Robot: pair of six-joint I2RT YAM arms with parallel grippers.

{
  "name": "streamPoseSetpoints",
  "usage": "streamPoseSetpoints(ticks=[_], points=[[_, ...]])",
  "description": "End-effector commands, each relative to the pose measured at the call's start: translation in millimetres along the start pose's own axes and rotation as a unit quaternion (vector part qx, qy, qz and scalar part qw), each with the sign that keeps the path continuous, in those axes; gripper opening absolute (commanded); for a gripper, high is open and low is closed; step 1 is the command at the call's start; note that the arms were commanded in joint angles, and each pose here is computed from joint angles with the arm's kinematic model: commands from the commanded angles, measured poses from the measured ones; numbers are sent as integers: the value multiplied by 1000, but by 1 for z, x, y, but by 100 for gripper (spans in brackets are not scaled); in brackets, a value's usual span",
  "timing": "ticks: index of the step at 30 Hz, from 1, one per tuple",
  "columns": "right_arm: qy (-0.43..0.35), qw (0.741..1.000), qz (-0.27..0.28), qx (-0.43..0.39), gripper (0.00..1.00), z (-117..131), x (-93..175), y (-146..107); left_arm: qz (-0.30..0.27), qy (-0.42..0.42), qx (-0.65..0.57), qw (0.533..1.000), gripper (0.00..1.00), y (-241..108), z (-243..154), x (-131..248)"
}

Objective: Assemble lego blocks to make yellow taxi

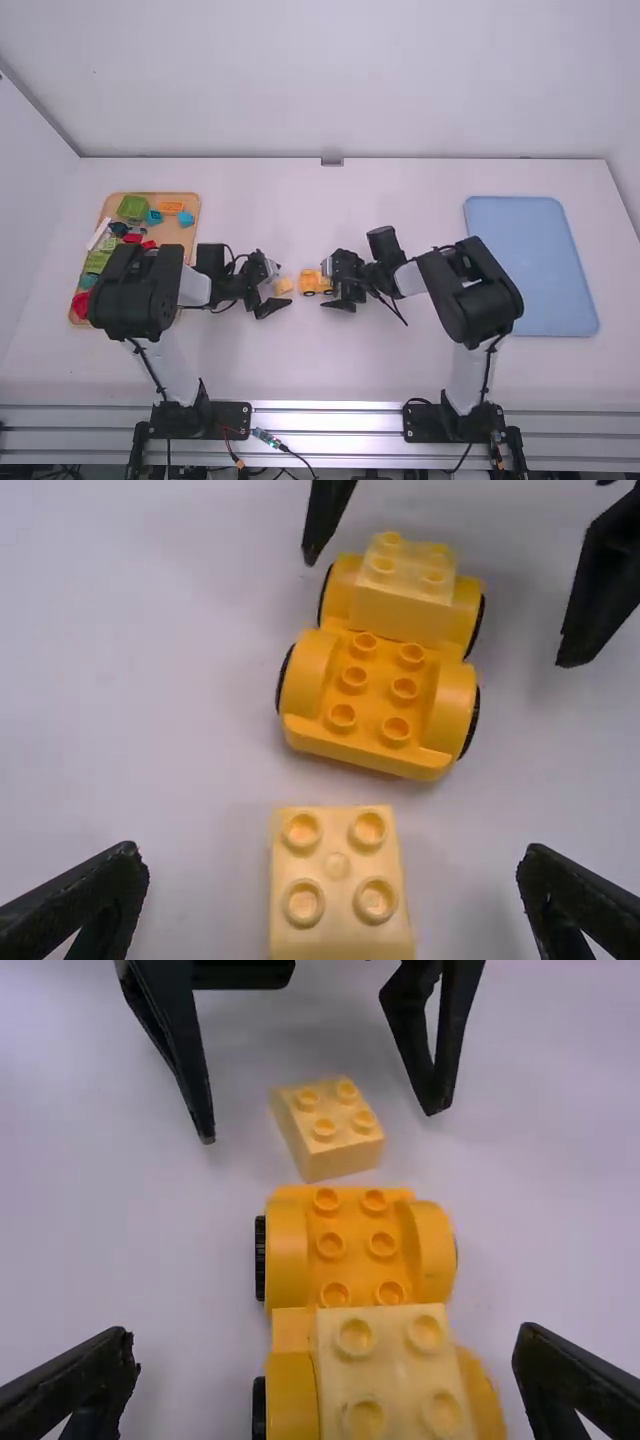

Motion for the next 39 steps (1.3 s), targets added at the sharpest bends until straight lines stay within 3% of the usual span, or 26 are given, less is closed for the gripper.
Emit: streamPoseSetpoints(ticks=[1,3,7,16,39], points=[[1,1000,-2,-2,99,-6,-3,-2,-4,-5,-7,1000,94,0,-1,-2],[1,1000,-2,-3,99,-6,-4,-3,-1,1,-8,1000,84,-2,1,-1],[2,1000,-2,-3,99,-6,-4,-4,-4,3,-15,1000,74,-2,-1,-1],[1,1000,-2,-3,99,-6,-4,-3,-8,1,-15,1000,64,-1,-3,-1],[4,1000,-5,2,99,-5,-7,-1,0,-6,-19,1000,57,-1,-8,-6]])
Point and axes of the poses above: each hand's point on the last joint's axis, 136 mm out from that joint toward the fingers, its own x axis back along the fingers, its own z axis along the line the jaws close on, y = z × x, the point moved 2 cm from there along x, back along the fingers
